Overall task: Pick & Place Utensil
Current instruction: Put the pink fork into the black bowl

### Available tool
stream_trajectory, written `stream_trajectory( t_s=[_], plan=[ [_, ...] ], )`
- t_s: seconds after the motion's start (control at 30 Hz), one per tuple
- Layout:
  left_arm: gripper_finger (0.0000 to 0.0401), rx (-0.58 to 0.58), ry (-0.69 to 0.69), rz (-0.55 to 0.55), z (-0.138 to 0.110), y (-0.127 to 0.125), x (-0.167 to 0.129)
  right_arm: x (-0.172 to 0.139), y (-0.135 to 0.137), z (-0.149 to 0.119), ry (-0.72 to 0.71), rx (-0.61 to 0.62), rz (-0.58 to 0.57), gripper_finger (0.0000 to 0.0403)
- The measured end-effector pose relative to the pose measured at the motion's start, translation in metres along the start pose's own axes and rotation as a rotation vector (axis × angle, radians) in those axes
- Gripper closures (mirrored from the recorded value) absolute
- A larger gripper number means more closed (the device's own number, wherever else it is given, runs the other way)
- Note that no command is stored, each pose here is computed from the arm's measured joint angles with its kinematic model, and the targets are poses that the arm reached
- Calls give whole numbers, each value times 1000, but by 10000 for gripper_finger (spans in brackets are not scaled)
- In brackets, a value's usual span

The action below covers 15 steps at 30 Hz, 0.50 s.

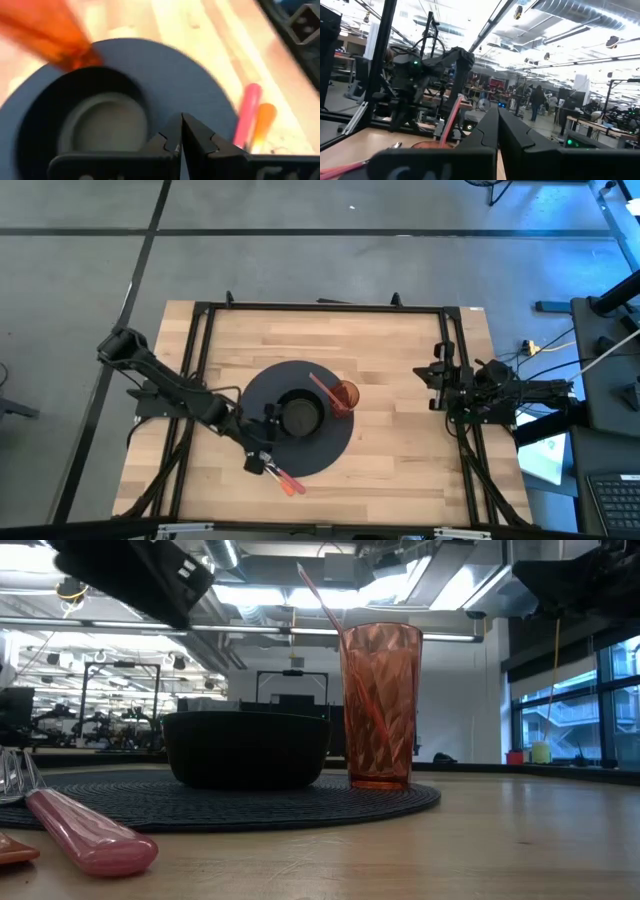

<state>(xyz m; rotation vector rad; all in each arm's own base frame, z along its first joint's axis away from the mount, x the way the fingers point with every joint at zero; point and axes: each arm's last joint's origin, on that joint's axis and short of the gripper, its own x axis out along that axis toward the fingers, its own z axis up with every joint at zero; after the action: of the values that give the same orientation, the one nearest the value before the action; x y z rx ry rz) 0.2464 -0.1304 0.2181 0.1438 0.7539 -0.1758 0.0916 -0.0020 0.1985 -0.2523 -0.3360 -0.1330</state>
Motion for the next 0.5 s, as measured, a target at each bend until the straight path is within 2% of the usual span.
stream_trajectory(
  t_s=[0.1, 0.3, 0.5],
  plan=[
    [385, -18, 8, -11, -3, -9, 7, 0, 0, 0, 2, 0, 1, 395],
    [333, -203, 20, -28, -6, -15, 21, 0, 0, 0, 2, -8, 1, 395],
    [277, -213, -5, -126, -7, -34, 31, 0, 1, -3, 30, -4, 9, 395]
  ],
)
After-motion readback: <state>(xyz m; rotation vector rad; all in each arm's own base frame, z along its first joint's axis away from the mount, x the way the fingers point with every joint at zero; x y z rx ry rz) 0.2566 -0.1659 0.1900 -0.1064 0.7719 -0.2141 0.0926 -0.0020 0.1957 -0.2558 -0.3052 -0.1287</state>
